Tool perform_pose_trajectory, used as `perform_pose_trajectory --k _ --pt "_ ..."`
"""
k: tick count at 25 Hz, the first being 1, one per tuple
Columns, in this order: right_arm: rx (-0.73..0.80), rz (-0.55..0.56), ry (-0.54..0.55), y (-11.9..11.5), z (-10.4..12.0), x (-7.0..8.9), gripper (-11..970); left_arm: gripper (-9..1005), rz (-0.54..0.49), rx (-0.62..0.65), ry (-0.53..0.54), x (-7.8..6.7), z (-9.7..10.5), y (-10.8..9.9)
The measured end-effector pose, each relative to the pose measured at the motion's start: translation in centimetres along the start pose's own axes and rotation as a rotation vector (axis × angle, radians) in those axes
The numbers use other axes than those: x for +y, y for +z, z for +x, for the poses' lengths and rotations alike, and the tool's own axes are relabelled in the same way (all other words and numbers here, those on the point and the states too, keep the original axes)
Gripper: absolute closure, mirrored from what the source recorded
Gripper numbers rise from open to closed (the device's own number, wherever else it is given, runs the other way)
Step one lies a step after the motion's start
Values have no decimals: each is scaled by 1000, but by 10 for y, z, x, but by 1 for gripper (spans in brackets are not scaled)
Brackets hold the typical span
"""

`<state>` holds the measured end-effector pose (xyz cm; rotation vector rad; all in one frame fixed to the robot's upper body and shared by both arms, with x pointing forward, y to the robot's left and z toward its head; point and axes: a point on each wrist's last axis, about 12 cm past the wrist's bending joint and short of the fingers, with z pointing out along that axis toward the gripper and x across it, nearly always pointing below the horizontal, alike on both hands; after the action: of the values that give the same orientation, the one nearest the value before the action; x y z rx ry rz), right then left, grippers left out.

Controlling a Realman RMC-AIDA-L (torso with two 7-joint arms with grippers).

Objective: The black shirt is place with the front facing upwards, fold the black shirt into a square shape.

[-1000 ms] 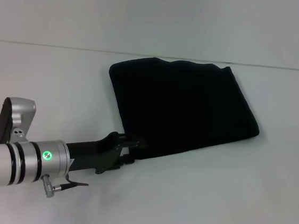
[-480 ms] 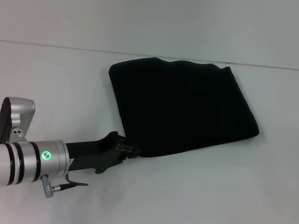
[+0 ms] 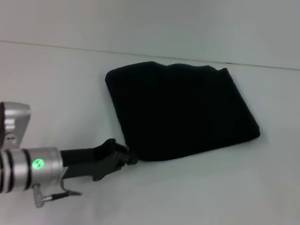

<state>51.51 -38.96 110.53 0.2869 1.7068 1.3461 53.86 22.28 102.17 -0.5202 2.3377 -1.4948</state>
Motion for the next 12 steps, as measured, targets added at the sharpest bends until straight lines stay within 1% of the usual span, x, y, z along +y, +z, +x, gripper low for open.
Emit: perform_pose_trajectory --k 4,6,10,12 --pt "-1 1 9 -1 3 -1 44 960 17 -19 -22 14 7 -25" --pt "-2 -1 12 0 5 -1 44 957 15 -41 -31 21 7 -39" --pt "-1 -3 15 1 7 -2 44 952 -14 -72 -27 29 -6 -65" --pt "4 -4 12 2 8 -2 44 949 -34 -70 -10 29 -15 -73"
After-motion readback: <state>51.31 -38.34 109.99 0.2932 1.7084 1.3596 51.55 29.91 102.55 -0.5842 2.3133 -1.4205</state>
